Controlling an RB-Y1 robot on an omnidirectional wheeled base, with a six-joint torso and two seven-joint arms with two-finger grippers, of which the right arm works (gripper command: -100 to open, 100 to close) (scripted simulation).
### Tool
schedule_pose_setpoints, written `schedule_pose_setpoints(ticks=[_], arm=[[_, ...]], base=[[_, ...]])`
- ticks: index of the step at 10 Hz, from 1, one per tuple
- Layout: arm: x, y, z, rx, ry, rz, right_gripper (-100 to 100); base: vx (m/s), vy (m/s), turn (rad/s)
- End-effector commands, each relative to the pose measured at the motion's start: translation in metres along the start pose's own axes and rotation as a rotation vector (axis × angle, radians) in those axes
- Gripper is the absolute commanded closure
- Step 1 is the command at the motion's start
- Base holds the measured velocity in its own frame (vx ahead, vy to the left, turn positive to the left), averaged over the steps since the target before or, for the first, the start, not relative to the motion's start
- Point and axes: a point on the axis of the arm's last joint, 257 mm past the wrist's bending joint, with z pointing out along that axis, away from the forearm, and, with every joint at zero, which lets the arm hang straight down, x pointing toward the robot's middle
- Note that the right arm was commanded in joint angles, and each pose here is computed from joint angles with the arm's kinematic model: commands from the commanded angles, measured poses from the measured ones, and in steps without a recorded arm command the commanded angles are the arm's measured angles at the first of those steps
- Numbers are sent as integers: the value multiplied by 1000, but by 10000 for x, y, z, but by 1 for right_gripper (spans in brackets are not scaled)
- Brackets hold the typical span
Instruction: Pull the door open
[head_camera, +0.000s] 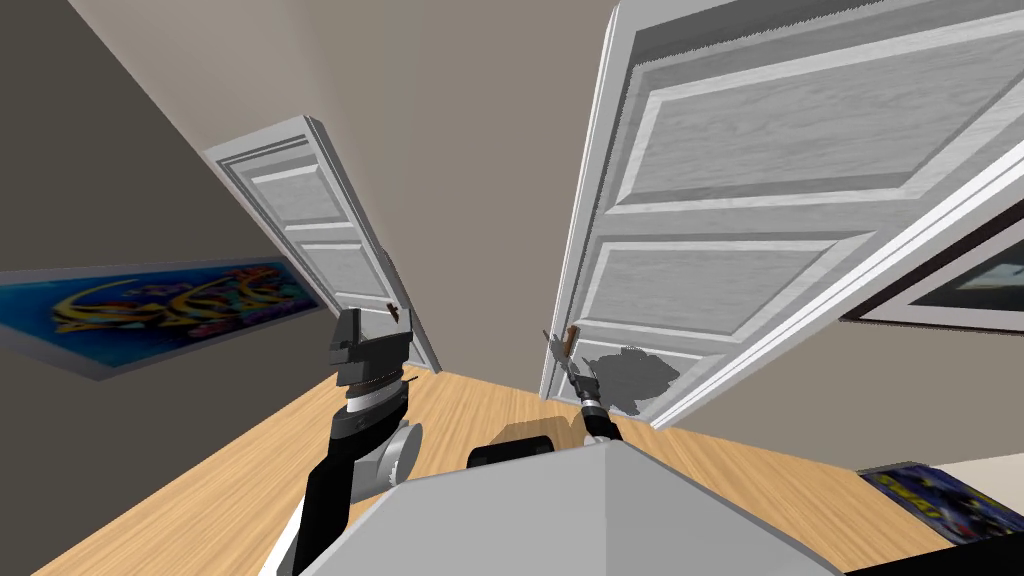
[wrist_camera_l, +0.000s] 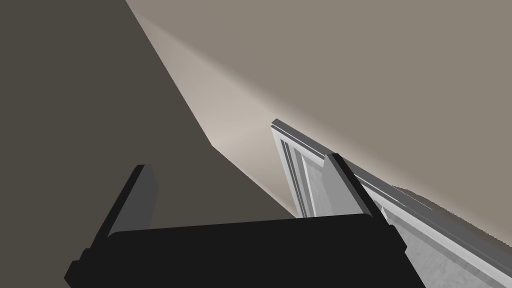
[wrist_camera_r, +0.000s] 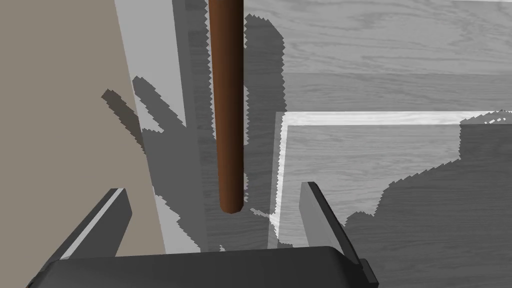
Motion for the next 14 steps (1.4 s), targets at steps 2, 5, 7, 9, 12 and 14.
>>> schedule_pose_setpoints(ticks=[2,5,7,9,12,14], arm=[[-22,146,-10,-15,-3,3,-100],[-50,441,-37,-46,-6,3,-100],[-60,682,-62,-71,-6,3,-100],[-60,858,-82,-89,-5,3,-100],[-105,777,-107,-81,-11,3,100],[-105,777,-107,-81,-11,3,100]], base=[[94,-14,56],[185,-3,108],[190,-43,138],[197,-34,84],[-1,6,-8],[-6,-7,12]])
